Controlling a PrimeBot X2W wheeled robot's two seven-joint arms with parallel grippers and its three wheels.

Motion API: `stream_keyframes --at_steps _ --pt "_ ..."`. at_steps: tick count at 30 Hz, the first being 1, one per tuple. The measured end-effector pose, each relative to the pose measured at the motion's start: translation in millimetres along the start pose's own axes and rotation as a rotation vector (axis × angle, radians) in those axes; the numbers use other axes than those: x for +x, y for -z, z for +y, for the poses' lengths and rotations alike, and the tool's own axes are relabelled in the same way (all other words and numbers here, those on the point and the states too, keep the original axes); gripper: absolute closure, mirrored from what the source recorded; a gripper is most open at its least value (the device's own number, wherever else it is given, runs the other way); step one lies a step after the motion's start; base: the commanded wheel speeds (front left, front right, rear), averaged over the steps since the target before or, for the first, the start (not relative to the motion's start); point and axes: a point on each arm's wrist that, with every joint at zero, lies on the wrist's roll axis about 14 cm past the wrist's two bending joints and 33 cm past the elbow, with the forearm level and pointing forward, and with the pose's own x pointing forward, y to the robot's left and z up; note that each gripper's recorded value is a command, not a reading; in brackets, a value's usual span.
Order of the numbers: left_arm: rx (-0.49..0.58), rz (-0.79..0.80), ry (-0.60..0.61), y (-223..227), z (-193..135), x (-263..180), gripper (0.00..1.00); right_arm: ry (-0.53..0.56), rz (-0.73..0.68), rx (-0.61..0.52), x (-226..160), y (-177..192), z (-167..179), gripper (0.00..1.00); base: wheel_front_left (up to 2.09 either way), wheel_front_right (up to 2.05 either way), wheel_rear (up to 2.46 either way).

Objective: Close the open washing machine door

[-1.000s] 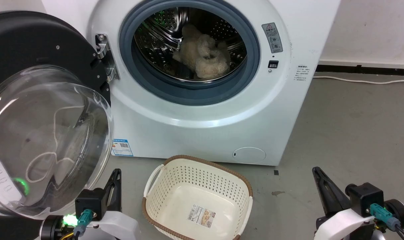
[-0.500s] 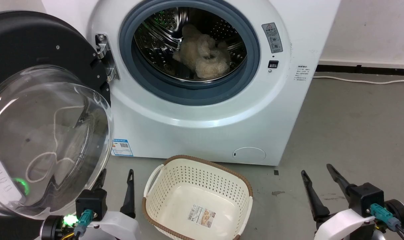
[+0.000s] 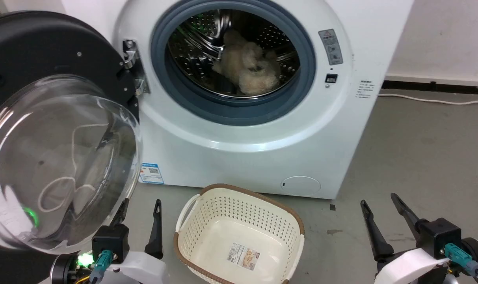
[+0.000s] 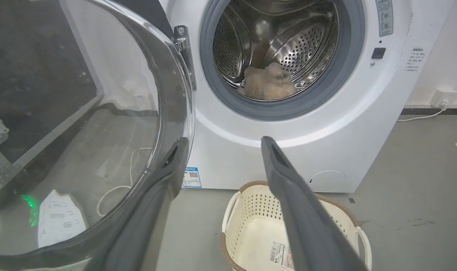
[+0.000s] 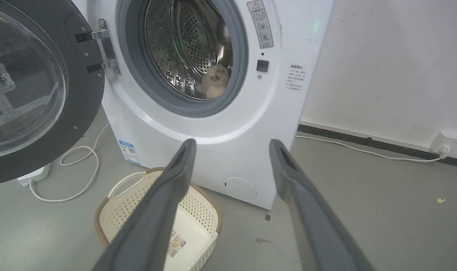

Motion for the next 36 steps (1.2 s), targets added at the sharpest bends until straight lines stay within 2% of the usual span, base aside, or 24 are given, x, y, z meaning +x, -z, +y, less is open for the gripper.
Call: stream_keyframes --at_steps 36 --pt "-0.010 -0.064 -0.206 -6 63 -47 0.00 -0.270 -0.028 0.030 27 4 90 0.00 0.00 0.00 0.00"
